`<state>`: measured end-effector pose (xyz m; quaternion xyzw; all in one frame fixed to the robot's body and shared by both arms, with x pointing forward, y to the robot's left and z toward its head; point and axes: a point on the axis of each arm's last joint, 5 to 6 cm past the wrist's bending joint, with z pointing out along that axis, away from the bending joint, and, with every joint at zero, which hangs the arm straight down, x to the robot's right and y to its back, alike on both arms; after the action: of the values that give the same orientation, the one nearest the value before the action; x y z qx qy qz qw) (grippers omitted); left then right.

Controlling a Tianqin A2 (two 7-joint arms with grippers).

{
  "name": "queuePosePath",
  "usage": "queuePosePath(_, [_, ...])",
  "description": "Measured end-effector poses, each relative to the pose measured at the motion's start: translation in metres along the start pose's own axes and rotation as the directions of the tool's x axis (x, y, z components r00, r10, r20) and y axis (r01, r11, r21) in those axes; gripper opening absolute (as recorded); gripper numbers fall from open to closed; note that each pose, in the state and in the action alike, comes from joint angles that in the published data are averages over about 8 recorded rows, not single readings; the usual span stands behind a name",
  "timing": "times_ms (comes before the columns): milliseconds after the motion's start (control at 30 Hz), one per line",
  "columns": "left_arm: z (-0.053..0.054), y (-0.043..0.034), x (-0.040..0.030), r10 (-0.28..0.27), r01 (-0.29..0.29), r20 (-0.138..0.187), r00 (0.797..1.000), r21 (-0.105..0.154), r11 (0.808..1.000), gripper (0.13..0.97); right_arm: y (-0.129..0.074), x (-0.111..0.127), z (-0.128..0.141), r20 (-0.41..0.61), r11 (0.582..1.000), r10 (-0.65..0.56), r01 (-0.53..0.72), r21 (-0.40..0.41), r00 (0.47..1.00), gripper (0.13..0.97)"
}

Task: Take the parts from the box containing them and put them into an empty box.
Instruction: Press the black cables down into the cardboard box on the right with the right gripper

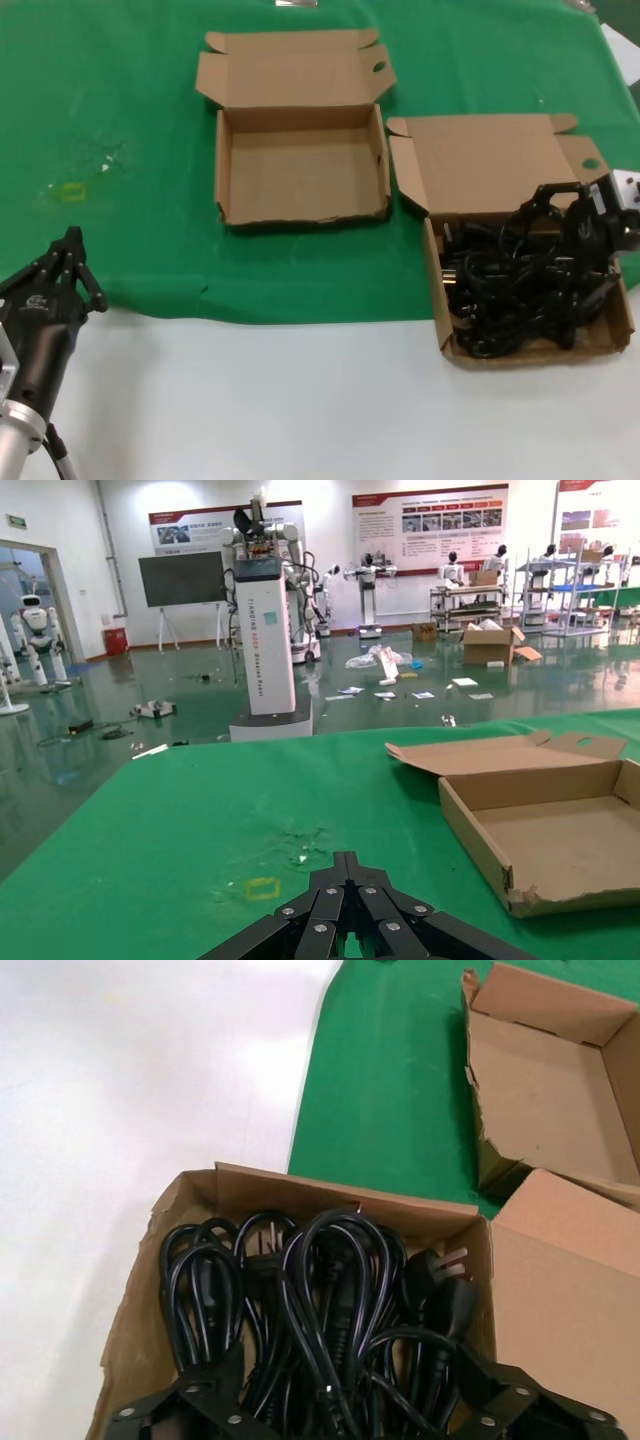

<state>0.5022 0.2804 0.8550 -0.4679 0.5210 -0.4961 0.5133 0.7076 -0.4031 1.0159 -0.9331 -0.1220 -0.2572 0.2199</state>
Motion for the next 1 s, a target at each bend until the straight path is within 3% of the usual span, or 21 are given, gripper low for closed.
queuePosePath(100, [0.000,0.0000,0.0000,0.000,0.000,0.000,1.000,0.000,1.000,0.144,0.001,-0.003,-0.002,0.003,1.000,0.008,-0.007,-0.003,1.000,0.745])
queuePosePath(233, [0.000,0.0000,0.0000,0.000,0.000,0.000,1.000,0.000,1.000,0.144,0.001,-0.008,-0.005,0.006,1.000,0.017,-0.017,-0.010,1.000,0.745])
queuePosePath(800, [0.000,0.0000,0.0000,0.000,0.000,0.000,1.000,0.000,1.000,0.144,0.000,-0.015,-0.010,0.000,0.999,0.024,-0.024,-0.036,1.000,0.342])
queuePosePath(1000, [0.000,0.0000,0.0000,0.000,0.000,0.000,1.000,0.000,1.000,0.144,-0.003,-0.013,-0.012,-0.010,0.999,0.022,-0.023,-0.039,1.000,0.313])
